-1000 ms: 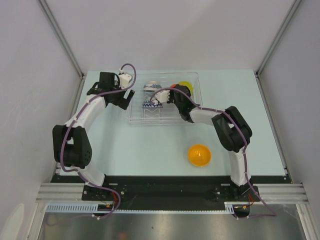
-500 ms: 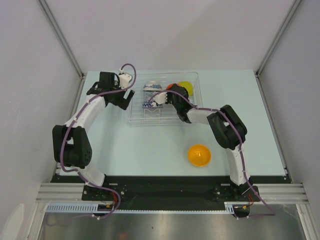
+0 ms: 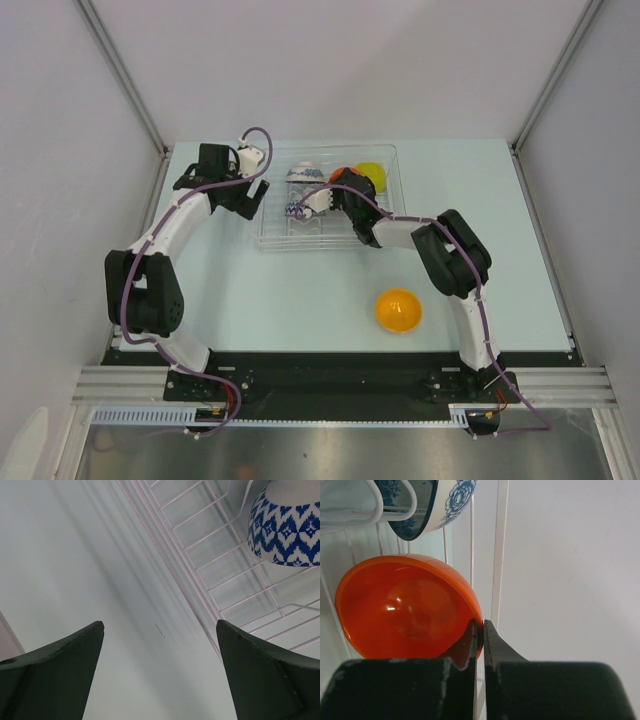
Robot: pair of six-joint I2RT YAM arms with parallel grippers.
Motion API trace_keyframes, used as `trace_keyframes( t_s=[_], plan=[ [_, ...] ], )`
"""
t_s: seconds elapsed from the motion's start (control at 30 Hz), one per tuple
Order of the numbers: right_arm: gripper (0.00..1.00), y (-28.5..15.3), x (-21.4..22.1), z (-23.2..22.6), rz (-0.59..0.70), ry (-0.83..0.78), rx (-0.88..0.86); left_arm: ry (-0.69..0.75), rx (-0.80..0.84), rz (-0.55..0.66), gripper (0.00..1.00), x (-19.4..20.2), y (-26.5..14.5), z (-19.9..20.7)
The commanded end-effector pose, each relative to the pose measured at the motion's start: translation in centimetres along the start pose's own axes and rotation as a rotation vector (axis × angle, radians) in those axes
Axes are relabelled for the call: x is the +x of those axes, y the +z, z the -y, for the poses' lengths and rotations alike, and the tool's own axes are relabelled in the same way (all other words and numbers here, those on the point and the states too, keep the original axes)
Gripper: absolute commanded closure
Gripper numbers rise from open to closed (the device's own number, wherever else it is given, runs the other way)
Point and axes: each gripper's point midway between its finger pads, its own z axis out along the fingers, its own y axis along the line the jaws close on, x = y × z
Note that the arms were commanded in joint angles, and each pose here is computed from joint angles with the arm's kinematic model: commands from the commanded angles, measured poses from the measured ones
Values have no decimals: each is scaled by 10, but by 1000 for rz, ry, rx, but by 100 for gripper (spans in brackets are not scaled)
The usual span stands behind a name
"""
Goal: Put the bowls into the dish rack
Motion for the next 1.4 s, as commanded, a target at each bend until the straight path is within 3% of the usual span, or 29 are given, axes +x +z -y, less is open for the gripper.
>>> trace_keyframes(
  t_s=[0.0, 0.4, 0.63, 1.17, 1.37],
  plan=[
    [100, 0, 6, -15, -9, -23, -53, 16, -27, 49, 0, -20, -8, -12],
    [100, -7, 3, -20, 14, -22, -163, 26, -32, 46, 0, -21, -9, -14],
    [89, -16, 2, -23, 9, 3, -276, 21, -27, 46, 0, -20, -8, -13],
    [80, -35, -1, -47, 11, 50, -449, 25, -34, 49, 0, -21, -10, -14],
    [71, -41, -4, -51, 18, 82, -513, 27, -40, 51, 0, -22, -12, -15]
  ],
)
